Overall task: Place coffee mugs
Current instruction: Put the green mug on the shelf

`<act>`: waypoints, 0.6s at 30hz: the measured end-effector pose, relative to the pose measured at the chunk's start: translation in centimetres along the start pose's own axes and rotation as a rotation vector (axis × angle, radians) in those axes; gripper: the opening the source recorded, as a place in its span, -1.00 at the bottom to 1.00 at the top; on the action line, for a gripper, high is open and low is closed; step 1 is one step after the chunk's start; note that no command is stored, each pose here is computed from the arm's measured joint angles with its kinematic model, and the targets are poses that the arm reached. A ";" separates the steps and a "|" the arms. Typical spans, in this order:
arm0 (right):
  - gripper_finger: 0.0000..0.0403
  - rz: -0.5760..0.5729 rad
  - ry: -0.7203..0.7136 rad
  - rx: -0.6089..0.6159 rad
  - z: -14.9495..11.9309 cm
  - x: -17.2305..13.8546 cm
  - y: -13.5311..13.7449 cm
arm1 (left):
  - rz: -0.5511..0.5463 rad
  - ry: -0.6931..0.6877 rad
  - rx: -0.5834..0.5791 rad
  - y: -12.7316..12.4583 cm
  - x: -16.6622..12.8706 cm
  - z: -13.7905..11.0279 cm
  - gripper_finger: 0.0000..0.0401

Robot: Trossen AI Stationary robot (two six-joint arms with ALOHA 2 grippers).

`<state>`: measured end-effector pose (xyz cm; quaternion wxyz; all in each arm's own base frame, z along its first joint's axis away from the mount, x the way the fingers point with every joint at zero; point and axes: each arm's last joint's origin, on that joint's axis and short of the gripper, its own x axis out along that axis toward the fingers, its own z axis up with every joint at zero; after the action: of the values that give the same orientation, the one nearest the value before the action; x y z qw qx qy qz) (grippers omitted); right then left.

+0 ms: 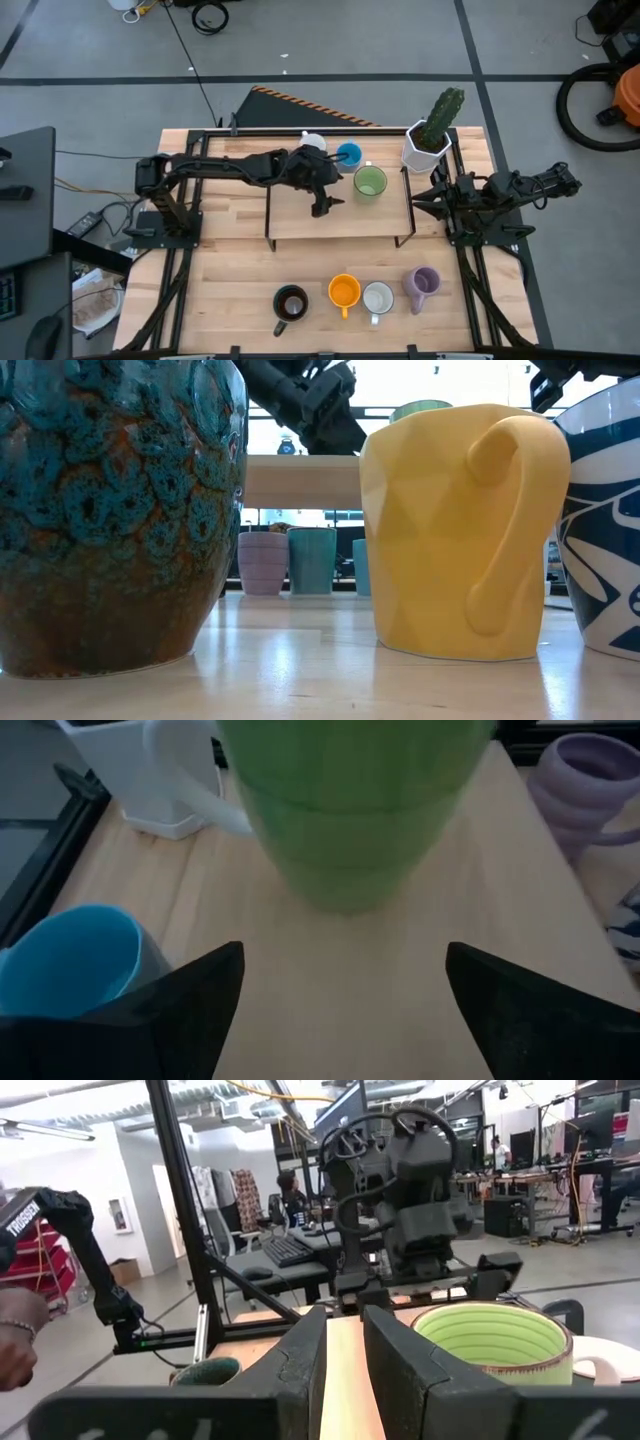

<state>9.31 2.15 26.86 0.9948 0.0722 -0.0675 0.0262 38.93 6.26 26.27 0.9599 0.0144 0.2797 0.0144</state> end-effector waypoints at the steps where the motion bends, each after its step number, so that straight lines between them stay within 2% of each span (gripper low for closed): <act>1: -0.62 0.000 0.001 0.003 0.0 0.0 0.0 | -0.002 -0.011 0.000 0.0 0.3 -0.3 0.77; 7: -0.62 0.001 0.001 0.032 0.0 0.0 0.0 | 0.020 -0.129 -0.030 0.2 0.9 -2.8 0.77; 13: -0.62 0.001 0.001 0.035 0.0 0.0 0.0 | 0.045 -0.362 -0.037 -0.3 0.8 -3.7 0.77; 18: -0.62 0.002 -0.001 0.050 0.0 0.0 0.0 | 0.065 -0.447 -0.043 -0.9 0.6 -4.6 0.77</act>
<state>9.31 2.16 26.86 0.9926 0.0971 -0.0673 0.0287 36.99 5.52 22.07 0.9971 0.0060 0.0592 0.0479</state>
